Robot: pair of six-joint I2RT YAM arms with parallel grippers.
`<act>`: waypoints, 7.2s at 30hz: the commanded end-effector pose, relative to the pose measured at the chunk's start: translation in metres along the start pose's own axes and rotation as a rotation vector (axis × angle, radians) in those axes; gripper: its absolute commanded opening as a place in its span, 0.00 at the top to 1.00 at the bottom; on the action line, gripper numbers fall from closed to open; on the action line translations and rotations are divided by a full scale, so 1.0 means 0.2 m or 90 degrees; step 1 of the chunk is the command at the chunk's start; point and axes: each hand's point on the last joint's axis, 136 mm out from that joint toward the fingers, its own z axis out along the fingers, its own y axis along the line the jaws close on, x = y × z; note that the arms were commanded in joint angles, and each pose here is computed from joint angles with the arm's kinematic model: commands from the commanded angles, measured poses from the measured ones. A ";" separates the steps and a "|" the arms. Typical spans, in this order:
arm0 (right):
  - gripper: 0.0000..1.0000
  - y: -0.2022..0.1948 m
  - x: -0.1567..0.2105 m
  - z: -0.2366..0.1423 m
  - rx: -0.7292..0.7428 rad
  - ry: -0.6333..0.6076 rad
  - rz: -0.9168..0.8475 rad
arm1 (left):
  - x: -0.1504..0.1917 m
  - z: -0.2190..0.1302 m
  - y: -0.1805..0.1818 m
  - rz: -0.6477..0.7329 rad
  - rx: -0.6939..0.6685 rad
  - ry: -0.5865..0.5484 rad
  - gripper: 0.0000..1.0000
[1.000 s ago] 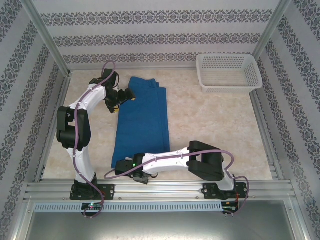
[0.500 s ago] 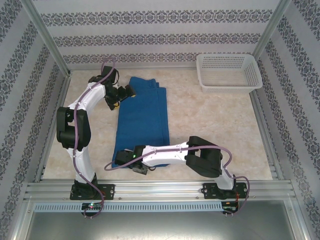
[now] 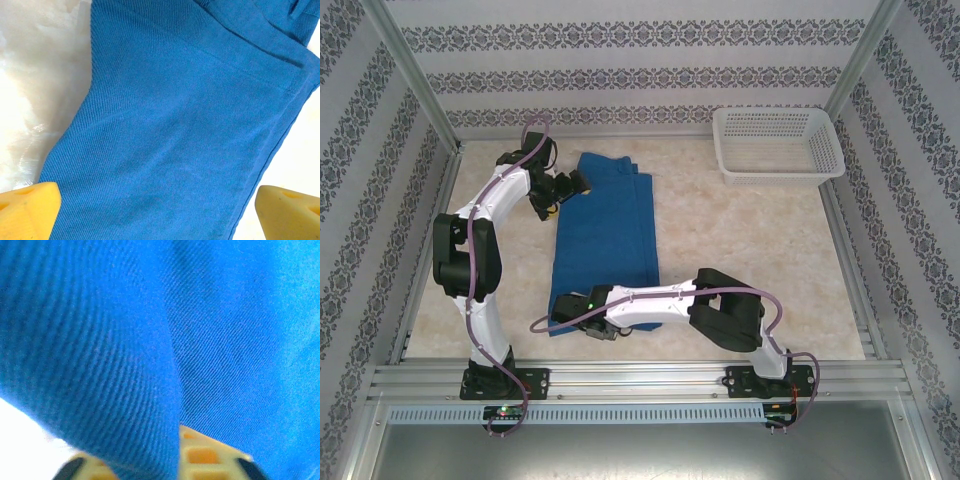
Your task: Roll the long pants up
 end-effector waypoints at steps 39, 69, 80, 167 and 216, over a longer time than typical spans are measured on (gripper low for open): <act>1.00 -0.03 -0.13 -0.39 -0.437 0.021 0.070 | -0.03 0.04 0.02 -0.037 0.012 0.029 1.00; 0.45 -0.36 -0.29 -0.11 -0.582 0.014 0.216 | -0.05 0.02 0.05 -0.046 0.009 0.027 1.00; 0.45 -0.51 -0.20 -0.46 -0.300 -0.051 0.171 | -0.06 0.03 0.05 -0.054 0.013 0.025 1.00; 0.99 -0.15 -0.28 -0.26 -0.597 0.010 0.173 | -0.09 -0.02 0.13 -0.080 0.011 0.015 1.00; 0.44 0.27 -0.16 -0.36 -0.227 -0.013 0.026 | -0.08 -0.18 0.16 -0.089 0.017 -0.015 1.00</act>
